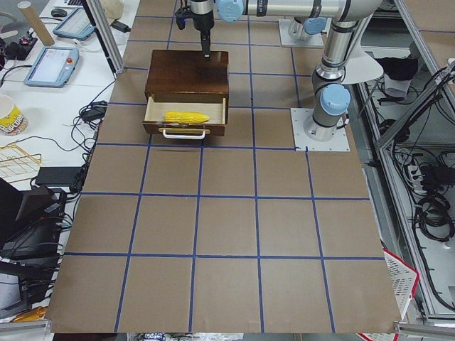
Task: Open drawer and put corn inside
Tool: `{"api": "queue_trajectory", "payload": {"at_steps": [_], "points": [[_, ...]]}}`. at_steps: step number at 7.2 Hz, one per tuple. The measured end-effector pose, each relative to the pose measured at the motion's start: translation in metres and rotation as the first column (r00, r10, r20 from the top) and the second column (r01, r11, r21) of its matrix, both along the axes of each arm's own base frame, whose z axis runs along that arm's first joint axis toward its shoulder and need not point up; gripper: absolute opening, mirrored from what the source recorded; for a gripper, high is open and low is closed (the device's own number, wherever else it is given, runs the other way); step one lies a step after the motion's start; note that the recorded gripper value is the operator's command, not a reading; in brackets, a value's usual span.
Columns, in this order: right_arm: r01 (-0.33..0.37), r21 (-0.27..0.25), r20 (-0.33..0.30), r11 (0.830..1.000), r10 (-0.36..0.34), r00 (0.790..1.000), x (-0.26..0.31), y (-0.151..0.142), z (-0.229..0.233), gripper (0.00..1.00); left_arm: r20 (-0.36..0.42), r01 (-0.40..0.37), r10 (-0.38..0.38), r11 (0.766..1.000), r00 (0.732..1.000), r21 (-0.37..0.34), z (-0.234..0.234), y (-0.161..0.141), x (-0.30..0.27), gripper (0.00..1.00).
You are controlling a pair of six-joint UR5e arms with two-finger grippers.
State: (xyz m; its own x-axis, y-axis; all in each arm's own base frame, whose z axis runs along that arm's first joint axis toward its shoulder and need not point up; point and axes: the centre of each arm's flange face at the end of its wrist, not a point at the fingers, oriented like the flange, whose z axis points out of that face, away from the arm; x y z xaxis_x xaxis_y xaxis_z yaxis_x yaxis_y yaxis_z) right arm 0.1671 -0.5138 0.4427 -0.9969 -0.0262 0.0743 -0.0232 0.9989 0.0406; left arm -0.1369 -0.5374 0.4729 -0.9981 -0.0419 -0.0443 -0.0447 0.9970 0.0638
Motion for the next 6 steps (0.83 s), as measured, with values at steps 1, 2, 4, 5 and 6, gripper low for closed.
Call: {"api": "queue_trajectory", "payload": {"at_steps": [1, 2, 4, 5, 6], "points": [[0.0, 0.0, 0.0, 1.0, 0.0, 1.0, 0.0, 0.0, 0.0, 1.0, -0.001, 0.016, -0.016, 1.0, 1.0, -0.007, -0.002, -0.002, -0.005, 1.0], [0.0, 0.0, 0.0, 1.0, 0.0, 1.0, 0.0, 0.0, 0.0, 1.0, 0.0, 0.035, -0.035, 0.999, 0.999, -0.016, -0.003, -0.003, -0.012, 1.0], [0.0, 0.0, 0.0, 1.0, 0.0, 1.0, 0.0, 0.0, 0.0, 1.0, 0.0, 0.053, -0.053, 0.998, 0.999, -0.024, -0.002, -0.001, -0.017, 1.0], [0.0, 0.0, 0.0, 1.0, 0.0, 1.0, 0.0, 0.0, 0.0, 1.0, 0.0, 0.067, -0.067, 0.997, 0.998, -0.027, -0.001, 0.0, -0.018, 1.0], [0.0, 0.0, 0.0, 1.0, 0.0, 1.0, 0.0, 0.0, 0.0, 1.0, -0.001, 0.088, -0.088, 0.996, 0.996, -0.029, 0.0, 0.0, -0.018, 1.0]]}}
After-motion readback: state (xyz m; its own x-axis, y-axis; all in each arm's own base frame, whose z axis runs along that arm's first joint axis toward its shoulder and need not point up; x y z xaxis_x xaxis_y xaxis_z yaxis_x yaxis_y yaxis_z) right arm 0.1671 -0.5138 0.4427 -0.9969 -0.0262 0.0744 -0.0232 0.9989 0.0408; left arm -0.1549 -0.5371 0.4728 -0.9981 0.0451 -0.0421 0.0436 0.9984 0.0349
